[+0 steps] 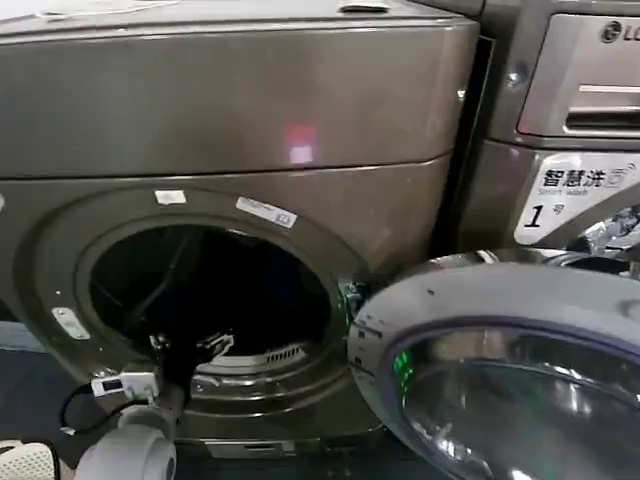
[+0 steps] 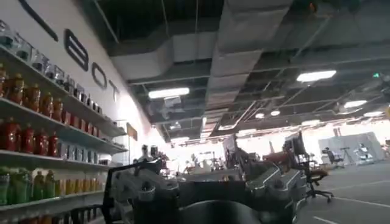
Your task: Grasp the clothes from the dryer.
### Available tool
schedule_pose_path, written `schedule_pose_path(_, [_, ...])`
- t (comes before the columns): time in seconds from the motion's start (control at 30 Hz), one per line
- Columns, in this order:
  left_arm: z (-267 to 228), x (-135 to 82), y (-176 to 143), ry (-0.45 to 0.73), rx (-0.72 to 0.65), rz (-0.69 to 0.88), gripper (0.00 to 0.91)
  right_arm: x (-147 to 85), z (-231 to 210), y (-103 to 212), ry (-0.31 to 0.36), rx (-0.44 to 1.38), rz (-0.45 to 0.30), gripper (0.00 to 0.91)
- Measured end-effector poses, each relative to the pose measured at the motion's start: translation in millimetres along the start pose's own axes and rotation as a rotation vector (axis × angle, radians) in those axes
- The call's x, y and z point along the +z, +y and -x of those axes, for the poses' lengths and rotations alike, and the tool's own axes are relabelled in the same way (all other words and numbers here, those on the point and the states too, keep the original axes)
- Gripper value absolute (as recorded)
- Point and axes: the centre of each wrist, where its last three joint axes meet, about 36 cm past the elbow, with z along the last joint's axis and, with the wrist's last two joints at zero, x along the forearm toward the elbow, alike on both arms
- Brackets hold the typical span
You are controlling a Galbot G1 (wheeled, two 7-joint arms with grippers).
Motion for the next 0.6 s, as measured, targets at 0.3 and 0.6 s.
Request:
schedule_pose_path(0.3, [13.1,0.4,2.9,0.004,-0.013,-0.001,0.907,0.4,0.1,2.6,-0.017,-0.005,0.002,0.907])
schedule_pose_path(0.6, [53.2,4.8,10.0,0.035,-0.038,0.006,0.907,2.7,1.7,7.6,-0.024,-0.012,-0.003,0.907])
